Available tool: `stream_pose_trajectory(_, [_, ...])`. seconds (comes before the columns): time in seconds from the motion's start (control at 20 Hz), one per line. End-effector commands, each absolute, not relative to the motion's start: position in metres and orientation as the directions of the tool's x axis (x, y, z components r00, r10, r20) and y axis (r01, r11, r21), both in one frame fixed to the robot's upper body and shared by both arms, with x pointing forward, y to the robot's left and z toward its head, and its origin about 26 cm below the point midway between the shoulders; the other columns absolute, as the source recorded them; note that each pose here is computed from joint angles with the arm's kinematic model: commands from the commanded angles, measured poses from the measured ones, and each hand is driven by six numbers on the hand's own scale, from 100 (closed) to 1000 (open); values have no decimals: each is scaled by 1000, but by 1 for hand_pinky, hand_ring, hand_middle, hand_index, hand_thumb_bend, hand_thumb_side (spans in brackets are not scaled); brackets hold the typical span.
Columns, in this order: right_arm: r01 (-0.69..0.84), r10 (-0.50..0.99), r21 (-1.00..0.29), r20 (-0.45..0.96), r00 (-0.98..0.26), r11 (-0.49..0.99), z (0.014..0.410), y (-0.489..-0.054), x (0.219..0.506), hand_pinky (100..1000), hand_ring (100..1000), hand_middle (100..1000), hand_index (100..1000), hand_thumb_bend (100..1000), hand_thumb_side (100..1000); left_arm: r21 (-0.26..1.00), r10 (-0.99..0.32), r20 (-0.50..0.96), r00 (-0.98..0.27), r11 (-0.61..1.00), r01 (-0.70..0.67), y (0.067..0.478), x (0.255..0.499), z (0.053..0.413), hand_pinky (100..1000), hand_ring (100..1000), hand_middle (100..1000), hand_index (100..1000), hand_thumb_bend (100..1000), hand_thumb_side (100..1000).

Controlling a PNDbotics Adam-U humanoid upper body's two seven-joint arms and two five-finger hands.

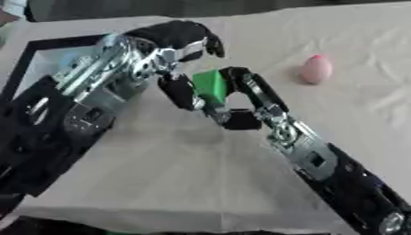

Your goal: Pick up the objects with one hand, pass them to the other hand, and then place them into the box on the other side of the table.

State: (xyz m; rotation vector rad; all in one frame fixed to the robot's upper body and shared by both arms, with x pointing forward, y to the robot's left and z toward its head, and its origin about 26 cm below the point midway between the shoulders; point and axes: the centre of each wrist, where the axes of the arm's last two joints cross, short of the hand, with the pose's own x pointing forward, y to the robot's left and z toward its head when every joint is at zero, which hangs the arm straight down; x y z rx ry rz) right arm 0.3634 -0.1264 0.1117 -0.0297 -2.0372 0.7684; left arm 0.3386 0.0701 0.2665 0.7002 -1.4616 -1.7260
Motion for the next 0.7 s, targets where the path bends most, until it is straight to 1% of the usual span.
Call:
stream_pose_trajectory(0.05, [-260,291,-538,732,-616,802,122,-121,362,610,597,550,574,100,100,964,-864,112,-491,-26,266,72,342,273,872,880,784,846,362,179])
stream_pose_trajectory(0.3, [-256,287,-542,721,-630,800,122,-120,361,611,598,551,576,100,100,962,-864,133,-486,-4,272,69,344,269,867,877,779,837,349,208])
stream_pose_trajectory(0.6, [-260,279,-541,719,-636,800,124,-119,361,611,599,551,578,100,100,960,-862,145,-486,4,280,67,345,266,867,875,774,831,354,208])
stream_pose_trajectory(0.7, [-261,277,-540,718,-638,800,125,-119,360,612,599,552,579,100,100,958,-861,145,-487,-2,288,67,345,265,868,876,776,831,354,189])
